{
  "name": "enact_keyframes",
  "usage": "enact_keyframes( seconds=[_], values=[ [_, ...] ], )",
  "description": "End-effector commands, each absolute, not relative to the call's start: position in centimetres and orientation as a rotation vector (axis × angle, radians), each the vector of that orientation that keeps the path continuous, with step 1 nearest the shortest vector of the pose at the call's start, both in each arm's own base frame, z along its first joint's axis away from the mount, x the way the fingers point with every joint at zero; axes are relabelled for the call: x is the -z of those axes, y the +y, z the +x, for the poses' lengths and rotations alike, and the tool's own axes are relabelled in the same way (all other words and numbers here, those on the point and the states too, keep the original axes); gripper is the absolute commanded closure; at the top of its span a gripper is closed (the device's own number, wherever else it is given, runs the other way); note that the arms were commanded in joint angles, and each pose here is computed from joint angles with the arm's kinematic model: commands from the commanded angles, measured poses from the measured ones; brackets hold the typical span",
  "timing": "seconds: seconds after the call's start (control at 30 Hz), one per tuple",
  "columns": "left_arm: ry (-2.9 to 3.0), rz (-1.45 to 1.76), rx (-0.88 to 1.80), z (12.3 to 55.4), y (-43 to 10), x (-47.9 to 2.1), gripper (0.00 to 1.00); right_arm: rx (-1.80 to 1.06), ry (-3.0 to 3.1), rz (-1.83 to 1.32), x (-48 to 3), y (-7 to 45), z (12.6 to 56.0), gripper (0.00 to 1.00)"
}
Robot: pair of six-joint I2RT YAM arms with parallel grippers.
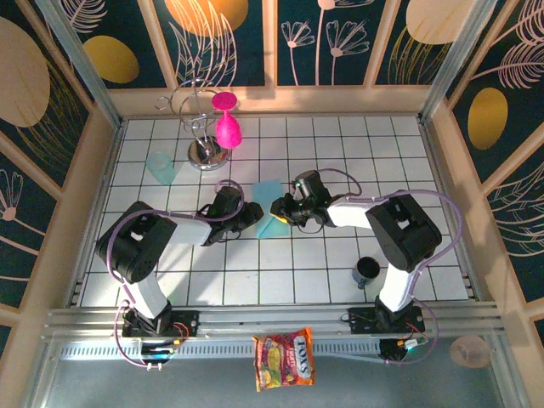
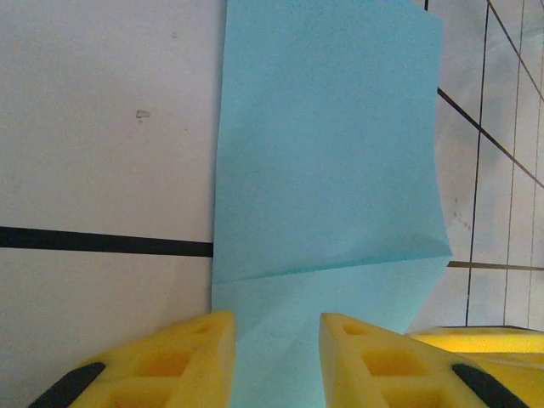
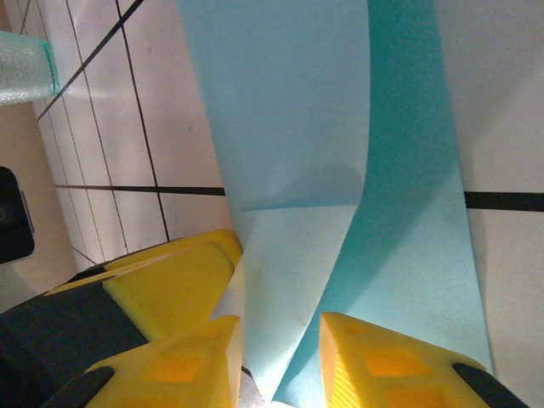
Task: Fold a paper plane with a square sheet of paper (pick it up from the middle)
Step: Turn over the paper at the center of the table.
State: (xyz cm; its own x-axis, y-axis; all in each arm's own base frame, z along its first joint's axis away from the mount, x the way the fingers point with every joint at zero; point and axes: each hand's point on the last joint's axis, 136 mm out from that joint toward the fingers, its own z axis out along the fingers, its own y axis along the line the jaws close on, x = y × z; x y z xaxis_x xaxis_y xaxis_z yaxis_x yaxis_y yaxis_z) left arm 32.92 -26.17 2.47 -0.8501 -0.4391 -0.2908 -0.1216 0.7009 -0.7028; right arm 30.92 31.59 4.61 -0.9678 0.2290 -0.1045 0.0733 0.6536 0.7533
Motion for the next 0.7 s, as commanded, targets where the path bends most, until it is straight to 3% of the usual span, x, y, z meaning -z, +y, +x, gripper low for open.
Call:
enact_keyframes(
  seconds=[0.0,0.33,0.67],
  values=[
    [2.516,-0.453,0.947,32.0,-25.4,-1.3,0.68,-1.168,2.710,0.283,-3.8,31.9,31.2,0.69],
    [2.513,-0.450,0.940,32.0,-25.3,-1.4,0.68,-1.210,2.682,0.239,-4.0,33.1,32.0,0.71],
    [2.453,-0.444,0.979,32.7,-25.3,-3.9,0.63,-1.219,2.625,0.204,-4.5,33.4,32.9,0.89]
  ],
)
